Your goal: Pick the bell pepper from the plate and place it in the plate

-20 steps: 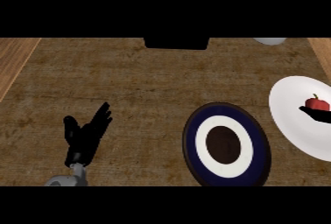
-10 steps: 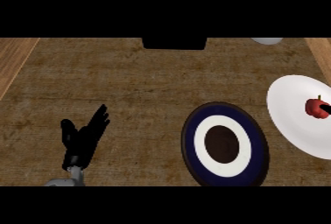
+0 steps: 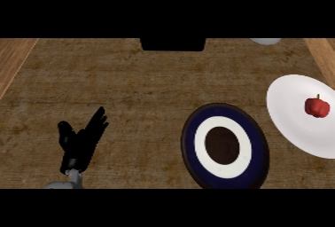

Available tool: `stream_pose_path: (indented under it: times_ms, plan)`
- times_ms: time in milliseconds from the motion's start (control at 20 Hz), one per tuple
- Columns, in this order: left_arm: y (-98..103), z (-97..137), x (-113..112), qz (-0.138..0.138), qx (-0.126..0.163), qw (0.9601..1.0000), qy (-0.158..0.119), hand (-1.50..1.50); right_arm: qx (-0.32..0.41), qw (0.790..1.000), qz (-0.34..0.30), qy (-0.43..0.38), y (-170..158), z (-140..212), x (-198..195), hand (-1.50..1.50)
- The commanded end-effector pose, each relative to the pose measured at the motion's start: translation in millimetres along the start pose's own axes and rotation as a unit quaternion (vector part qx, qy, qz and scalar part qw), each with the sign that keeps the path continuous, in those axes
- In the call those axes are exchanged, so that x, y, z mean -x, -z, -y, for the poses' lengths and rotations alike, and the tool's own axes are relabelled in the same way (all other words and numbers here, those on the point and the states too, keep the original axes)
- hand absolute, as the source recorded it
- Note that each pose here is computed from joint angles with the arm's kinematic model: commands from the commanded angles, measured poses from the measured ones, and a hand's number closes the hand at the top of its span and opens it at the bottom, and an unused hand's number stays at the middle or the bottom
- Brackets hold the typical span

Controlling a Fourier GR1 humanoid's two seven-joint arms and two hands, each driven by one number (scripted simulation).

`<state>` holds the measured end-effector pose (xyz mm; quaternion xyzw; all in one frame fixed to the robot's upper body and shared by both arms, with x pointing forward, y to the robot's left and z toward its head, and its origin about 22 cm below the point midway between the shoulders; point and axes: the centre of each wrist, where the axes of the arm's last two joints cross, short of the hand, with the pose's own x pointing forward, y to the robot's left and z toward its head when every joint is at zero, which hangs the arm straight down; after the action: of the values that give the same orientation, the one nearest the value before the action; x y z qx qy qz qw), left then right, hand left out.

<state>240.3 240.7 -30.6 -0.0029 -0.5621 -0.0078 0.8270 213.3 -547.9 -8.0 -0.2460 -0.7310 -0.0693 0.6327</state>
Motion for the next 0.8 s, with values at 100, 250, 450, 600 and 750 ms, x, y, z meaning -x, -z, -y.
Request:
stream_pose_path:
  times_ms: [100,250,450,600,750]
  plan:
    - [-6.3,16.1,8.4,0.005,0.000,1.0000,-0.004,0.00,-0.059,0.998,0.000,-0.008,-37.6,39.9,7.6,-1.50]
    - [-2.5,14.4,20.3,-0.001,-0.002,1.0000,-0.003,0.00,-0.060,0.997,-0.006,-0.039,-58.4,50.4,15.2,-1.50]
    - [-7.1,-3.1,-8.3,-0.001,0.002,1.0000,-0.005,0.00,-0.070,0.996,-0.005,-0.056,-54.3,48.5,13.4,-1.50]
    - [-1.0,12.9,3.8,0.001,-0.001,1.0000,-0.004,0.00,-0.068,0.995,-0.018,-0.072,-76.8,54.8,23.4,-1.50]
    - [11.2,4.4,6.1,-0.005,-0.006,1.0000,-0.005,0.00,-0.076,0.995,-0.019,-0.056,-98.2,70.7,25.1,-1.50]
